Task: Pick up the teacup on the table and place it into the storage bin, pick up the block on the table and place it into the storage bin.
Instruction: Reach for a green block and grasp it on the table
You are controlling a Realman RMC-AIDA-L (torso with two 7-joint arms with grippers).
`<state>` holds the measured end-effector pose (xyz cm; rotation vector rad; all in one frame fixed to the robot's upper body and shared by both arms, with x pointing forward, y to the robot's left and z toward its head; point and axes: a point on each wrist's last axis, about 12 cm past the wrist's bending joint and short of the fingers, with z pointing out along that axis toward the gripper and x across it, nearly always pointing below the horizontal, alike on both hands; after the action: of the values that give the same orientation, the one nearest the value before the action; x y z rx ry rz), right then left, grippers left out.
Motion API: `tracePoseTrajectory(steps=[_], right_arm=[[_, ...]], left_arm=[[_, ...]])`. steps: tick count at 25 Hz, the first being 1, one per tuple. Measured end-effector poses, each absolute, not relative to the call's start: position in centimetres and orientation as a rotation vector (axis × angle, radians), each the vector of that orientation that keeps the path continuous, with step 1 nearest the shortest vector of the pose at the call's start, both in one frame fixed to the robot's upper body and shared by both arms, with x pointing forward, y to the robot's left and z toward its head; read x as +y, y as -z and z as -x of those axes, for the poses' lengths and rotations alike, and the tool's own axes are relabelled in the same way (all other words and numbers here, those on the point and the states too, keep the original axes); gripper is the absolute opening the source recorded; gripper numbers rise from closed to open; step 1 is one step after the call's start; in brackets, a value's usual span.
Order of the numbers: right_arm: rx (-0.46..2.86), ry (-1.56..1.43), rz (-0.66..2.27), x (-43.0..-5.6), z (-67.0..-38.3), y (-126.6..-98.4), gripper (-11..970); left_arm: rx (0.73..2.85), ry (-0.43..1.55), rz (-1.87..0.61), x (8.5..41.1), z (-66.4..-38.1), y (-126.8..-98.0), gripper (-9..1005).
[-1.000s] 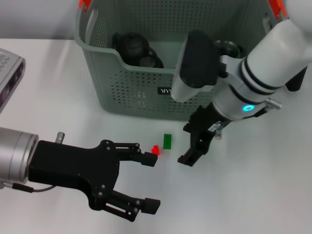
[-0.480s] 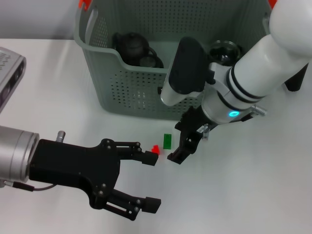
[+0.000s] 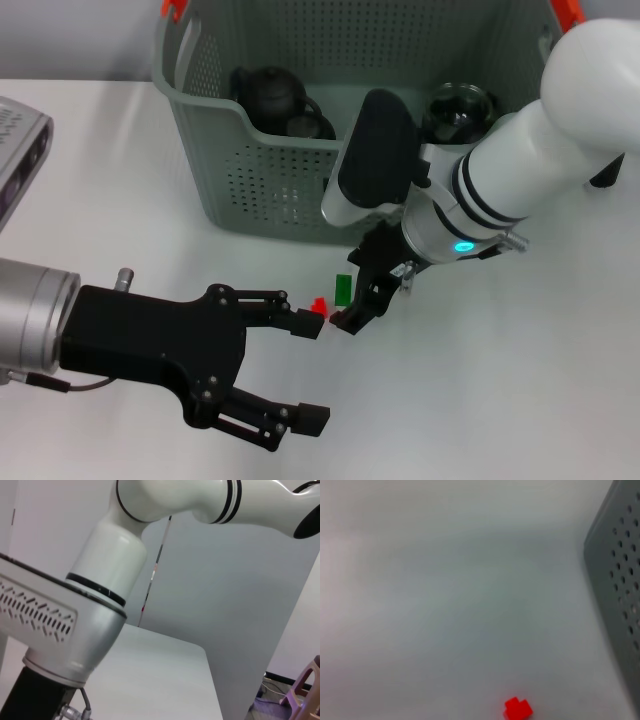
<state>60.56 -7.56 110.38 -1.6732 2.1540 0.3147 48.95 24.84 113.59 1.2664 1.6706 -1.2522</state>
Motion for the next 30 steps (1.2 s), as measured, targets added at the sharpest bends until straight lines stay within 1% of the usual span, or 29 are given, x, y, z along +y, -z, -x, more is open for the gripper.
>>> tracePoseTrajectory(steps=[5,17,30], right_arm=[[2.155,-0.319,1.66,-7.4,-60.5,-109.7,913],[2.147,-0.346,1.6,-7.3,-60.5,-109.3,905],[2.161,-0.39,1.619,-7.3,-60.0,-109.0,897]], left_arm=[[1.672,1.251,-1.264,24.9,-48.9,-113.6,923],[1.674,1.252,-1.261,24.9,-48.9,-113.5,922],[1.674,1.252,-1.262,24.9,-48.9,-113.5,921]])
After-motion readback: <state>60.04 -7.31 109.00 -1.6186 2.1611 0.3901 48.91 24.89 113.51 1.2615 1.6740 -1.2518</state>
